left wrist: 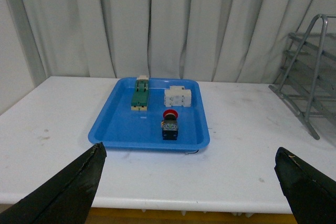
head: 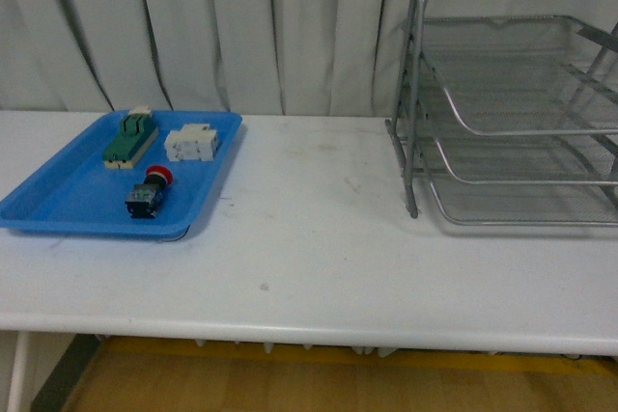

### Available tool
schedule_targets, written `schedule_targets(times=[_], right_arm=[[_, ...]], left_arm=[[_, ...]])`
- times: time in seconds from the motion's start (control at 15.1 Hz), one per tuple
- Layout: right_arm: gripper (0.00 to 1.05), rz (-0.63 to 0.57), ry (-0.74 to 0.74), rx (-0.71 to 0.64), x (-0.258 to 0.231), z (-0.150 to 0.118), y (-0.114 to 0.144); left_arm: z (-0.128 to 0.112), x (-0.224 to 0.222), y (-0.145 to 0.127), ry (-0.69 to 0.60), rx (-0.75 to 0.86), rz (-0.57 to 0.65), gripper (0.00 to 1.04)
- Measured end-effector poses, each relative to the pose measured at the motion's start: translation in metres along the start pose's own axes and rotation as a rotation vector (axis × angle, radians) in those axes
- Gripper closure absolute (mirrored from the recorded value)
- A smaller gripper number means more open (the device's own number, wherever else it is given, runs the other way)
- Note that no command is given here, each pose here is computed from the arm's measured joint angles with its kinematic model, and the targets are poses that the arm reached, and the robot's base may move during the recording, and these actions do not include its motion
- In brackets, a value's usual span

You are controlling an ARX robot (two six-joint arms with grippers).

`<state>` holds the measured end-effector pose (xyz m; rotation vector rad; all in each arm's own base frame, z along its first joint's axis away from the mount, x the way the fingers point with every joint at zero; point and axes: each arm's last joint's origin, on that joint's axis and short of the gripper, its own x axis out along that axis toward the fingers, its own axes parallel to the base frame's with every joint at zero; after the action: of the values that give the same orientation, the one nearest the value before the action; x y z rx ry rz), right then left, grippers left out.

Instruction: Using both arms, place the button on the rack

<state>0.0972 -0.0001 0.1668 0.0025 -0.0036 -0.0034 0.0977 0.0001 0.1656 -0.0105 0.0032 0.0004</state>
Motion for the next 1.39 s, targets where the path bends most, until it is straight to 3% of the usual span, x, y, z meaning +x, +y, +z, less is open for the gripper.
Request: schedule_targets(times=[0.26, 0.4, 0.6, 0.86, 1.06, 1.26, 1.39], right_arm=[[0.06, 0.000, 0.000, 0.000, 0.000, 0.000, 0.000], [0.06, 0.022, 0.166, 0.167, 0.012, 0.005, -0.007], [0.06, -0.023, 0.066, 0.263, 0.081, 0.056, -0.022], [0.06, -0.140, 0.151, 0.422, 0.175, 0.054, -0.043], [0.06, -0.129, 0.182, 0.725, 0.208, 0.028, -0.056], [0.06, -0.090, 0.112, 1.047, 0.217, 0.005, -0.059], [0.06, 0.002, 0.054, 1.323, 0.219, -0.016, -0.051]], left_arm=[[0.000, 0.000, 0.000, 0.000, 0.000, 0.000, 0.07], [0.000, 0.000, 0.000, -0.001, 0.000, -0.001, 0.07], [0.000, 0.000, 0.000, 0.000, 0.000, 0.000, 0.07], [0.000, 0.000, 0.000, 0.000, 0.000, 0.000, 0.07], [0.000, 0.000, 0.000, 0.000, 0.000, 0.000, 0.07], [0.000, 0.000, 0.000, 0.000, 0.000, 0.000, 0.07], [0.000, 0.000, 0.000, 0.000, 0.000, 0.000, 0.07]])
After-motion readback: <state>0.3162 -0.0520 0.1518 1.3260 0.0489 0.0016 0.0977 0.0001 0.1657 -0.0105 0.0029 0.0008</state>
